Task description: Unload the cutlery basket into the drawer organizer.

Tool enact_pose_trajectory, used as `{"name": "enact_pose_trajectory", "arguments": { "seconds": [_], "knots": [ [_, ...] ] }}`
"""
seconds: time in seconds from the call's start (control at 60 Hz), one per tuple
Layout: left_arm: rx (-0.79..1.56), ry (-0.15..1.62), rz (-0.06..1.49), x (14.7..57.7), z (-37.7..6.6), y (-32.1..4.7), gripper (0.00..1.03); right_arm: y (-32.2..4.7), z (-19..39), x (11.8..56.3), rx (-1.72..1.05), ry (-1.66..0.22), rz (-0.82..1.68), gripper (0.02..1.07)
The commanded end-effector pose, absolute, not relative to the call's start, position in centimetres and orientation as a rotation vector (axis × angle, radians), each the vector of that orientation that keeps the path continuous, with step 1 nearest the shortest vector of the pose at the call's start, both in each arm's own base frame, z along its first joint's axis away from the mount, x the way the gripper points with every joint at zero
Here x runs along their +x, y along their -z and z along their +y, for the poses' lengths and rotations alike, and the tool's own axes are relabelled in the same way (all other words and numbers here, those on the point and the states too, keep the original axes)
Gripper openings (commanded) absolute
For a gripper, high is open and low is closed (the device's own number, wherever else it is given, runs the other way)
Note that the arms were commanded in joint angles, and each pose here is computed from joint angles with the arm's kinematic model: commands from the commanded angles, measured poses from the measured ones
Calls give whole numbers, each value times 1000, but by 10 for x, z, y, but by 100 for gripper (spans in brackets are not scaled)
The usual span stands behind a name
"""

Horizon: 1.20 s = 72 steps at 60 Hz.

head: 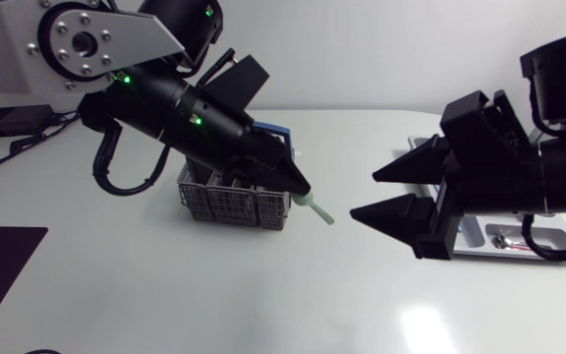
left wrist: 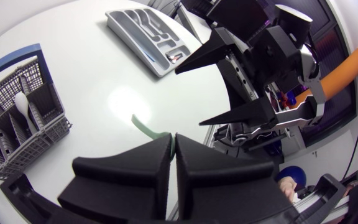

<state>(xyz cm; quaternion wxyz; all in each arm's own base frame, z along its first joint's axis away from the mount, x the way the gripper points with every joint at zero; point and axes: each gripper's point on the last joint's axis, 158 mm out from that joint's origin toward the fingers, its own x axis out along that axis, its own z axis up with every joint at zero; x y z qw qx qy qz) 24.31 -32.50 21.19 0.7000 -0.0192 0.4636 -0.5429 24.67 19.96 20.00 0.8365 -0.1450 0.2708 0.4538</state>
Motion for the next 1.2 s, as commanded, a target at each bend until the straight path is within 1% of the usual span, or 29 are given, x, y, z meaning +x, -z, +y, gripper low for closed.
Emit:
{"name": "enact_pose_trajectory", "arguments": {
  "seconds": [0.0,0.05,0.183,0.267,0.333,0.533,0.6,0.717,0.767,0.867,0.933,1.067,1.117,1.183],
  "knots": [
    [-4,1268,1039,236,-334,-215,3,-180,210,234,-353,-1033,588,92],
    [-5,1283,1056,231,-335,-214,3,-175,215,230,-367,-1059,584,89],
    [5,1309,1089,221,-338,-214,3,-162,225,222,-405,-1105,558,86],
    [15,1324,1107,213,-340,-212,3,-159,230,217,-431,-1131,534,80],
    [15,1326,1111,212,-340,-212,3,-157,232,215,-446,-1143,519,77],
    [17,1344,1138,205,-343,-208,3,-152,237,214,-474,-1153,481,52],
    [14,1353,1140,203,-344,-209,3,-150,237,214,-481,-1156,474,47],
    [10,1368,1147,199,-346,-210,3,-147,240,212,-489,-1162,468,45],
    [9,1369,1147,199,-346,-210,3,-147,242,211,-493,-1165,459,37],
    [8,1370,1149,199,-346,-210,3,-148,243,211,-497,-1166,454,25],
    [7,1368,1149,200,-346,-209,3,-146,243,210,-503,-1163,457,13],
    [4,1363,1147,202,-345,-210,3,-146,241,207,-503,-1157,462,8],
    [0,1357,1141,205,-343,-211,6,-144,239,204,-504,-1158,470,8],
    [-9,1349,1136,209,-343,-213,20,-142,237,202,-506,-1157,478,8]
  ]
}}
